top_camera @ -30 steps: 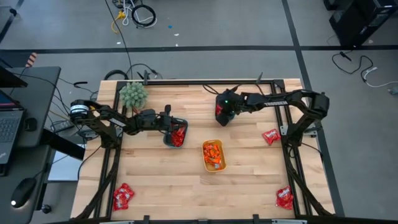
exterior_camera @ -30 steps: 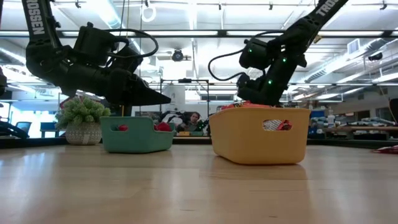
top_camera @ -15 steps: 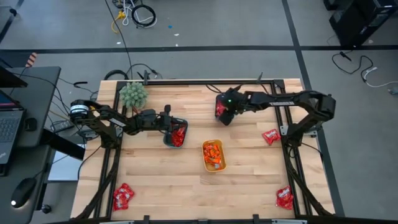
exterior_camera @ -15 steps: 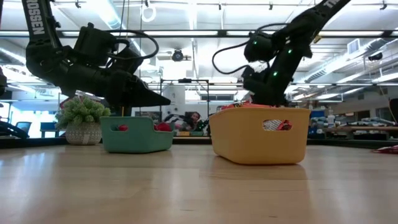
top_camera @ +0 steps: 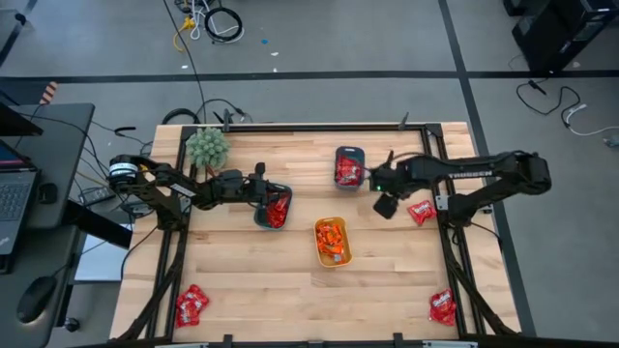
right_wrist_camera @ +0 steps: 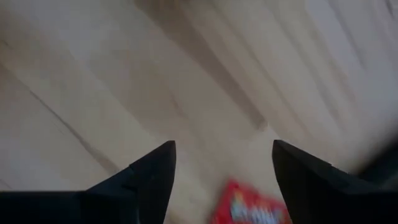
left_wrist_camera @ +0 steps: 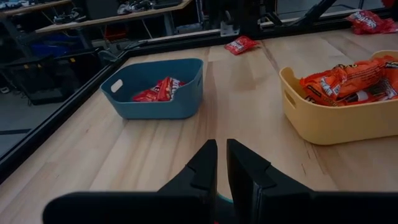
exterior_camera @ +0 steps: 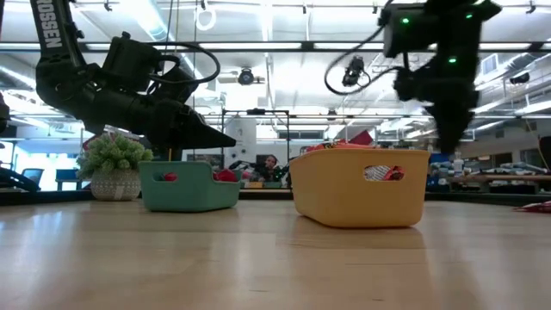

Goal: Sort candy
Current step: Put the red candy into the blue bin

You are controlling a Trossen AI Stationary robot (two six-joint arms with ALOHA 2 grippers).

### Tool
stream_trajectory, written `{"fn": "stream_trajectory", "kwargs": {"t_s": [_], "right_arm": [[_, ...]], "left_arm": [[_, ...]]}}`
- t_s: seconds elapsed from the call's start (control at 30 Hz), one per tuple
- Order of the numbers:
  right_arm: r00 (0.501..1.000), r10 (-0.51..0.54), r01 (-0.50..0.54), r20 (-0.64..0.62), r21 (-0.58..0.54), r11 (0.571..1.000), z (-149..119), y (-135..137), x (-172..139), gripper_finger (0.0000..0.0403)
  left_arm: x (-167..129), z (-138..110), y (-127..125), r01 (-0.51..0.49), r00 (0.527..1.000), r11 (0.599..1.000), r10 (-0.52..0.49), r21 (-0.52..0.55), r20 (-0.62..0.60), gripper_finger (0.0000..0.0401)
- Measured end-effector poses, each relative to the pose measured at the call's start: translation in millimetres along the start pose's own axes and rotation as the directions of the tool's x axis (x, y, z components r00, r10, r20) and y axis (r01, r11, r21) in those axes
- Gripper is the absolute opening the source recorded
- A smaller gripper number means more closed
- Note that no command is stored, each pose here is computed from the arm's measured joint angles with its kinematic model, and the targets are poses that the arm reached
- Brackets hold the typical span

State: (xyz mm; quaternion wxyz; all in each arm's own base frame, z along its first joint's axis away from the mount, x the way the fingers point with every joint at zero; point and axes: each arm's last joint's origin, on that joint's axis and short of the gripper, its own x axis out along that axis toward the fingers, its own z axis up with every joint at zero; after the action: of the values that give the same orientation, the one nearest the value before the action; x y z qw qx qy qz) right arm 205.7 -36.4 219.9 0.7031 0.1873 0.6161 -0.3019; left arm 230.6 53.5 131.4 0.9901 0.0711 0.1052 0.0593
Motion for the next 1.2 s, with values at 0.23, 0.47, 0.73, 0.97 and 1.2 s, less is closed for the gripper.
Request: {"fn": "stream_trajectory", "kwargs": {"t_s": [0.23,0.47,0.73,0.97,1.2], "right_arm": [[0.98,-0.124,0.127,-0.157,0.007,0.992,-29,6,7,0.0252],[0.949,-0.186,0.195,-0.255,0.011,0.981,-52,-1,32,0.0252],[0.95,-0.142,0.158,-0.277,0.036,0.987,-64,-5,58,0.0238],[0.95,-0.11,0.136,-0.292,0.07,0.988,-72,-11,75,0.021],[0.952,-0.065,0.089,-0.3,0.067,0.994,-71,-11,78,0.011]], "left_arm": [[0,0,0,0.001,1.0,1.0,-0.001,-0.002,0.0,0.0037],[0,0,0,0.002,1.0,1.0,-0.002,-0.003,0.0,0.0037],[0,0,0,0.004,1.0,1.0,-0.004,-0.004,0.001,0.0037],[0,0,0,0.003,1.0,1.0,-0.003,-0.004,0.001,0.0037],[0,0,0,0.003,1.0,1.0,-0.003,-0.004,0.001,0.0037]]}}
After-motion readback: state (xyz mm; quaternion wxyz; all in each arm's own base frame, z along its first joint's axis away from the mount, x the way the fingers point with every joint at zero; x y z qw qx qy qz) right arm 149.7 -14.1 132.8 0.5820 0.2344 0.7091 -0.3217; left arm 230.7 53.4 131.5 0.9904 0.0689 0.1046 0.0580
